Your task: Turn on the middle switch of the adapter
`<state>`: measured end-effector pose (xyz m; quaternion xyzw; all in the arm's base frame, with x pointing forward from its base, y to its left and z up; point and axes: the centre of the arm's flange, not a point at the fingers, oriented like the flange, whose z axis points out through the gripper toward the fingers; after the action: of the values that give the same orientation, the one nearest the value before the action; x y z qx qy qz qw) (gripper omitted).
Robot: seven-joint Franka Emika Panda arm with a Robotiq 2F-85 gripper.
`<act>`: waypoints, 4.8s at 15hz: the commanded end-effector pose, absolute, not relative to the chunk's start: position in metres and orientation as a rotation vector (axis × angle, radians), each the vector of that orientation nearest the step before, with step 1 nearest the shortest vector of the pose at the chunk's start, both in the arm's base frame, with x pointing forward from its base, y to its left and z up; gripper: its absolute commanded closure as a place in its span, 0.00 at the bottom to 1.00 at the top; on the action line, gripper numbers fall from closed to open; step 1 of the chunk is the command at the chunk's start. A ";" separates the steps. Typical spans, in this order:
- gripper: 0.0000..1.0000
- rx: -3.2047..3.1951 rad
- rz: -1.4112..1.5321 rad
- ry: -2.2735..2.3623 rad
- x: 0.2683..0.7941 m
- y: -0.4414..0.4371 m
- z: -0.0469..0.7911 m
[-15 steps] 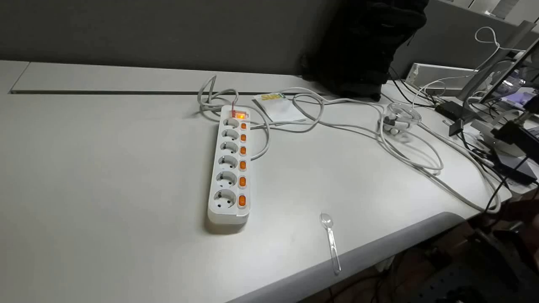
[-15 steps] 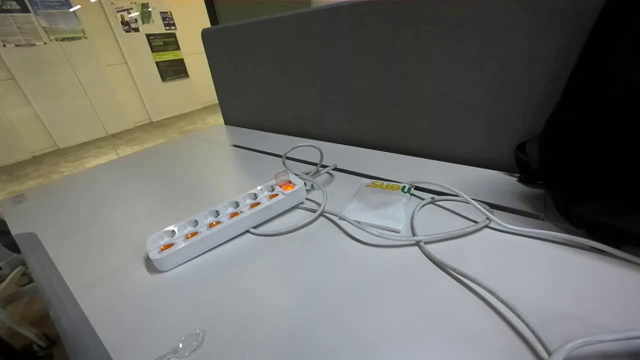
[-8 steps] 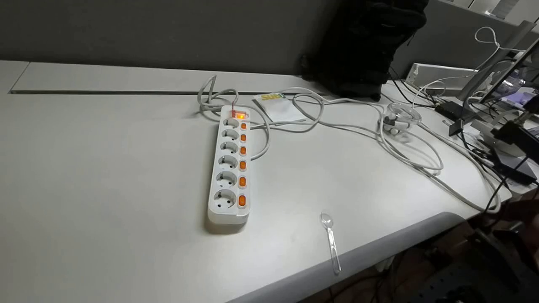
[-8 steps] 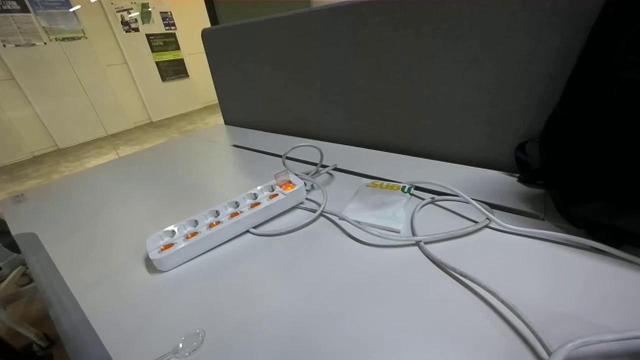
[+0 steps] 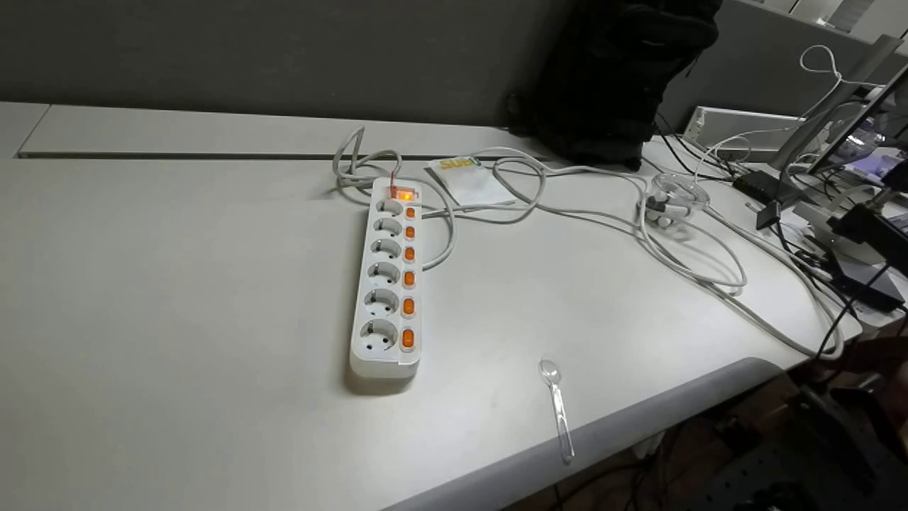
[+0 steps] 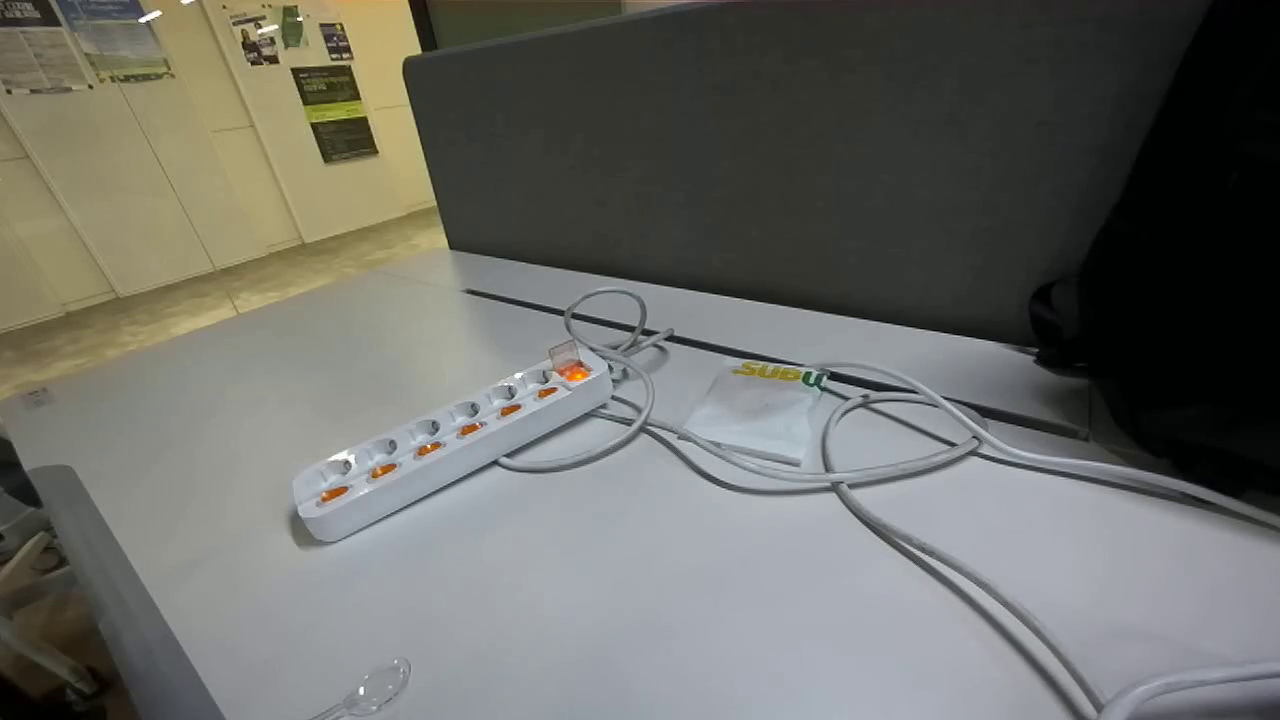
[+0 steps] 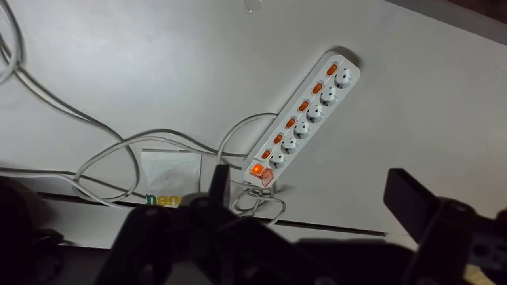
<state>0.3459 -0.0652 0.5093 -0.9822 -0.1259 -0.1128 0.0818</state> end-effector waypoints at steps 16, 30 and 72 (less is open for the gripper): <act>0.99 -3.042 -0.252 -0.314 0.454 -0.048 0.370; 0.99 -3.031 -0.073 -0.525 0.475 0.014 0.284; 1.00 -2.966 -0.096 -0.857 0.502 0.095 0.164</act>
<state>0.4937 0.0952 0.1664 -0.9587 -0.2812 -0.0327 0.0275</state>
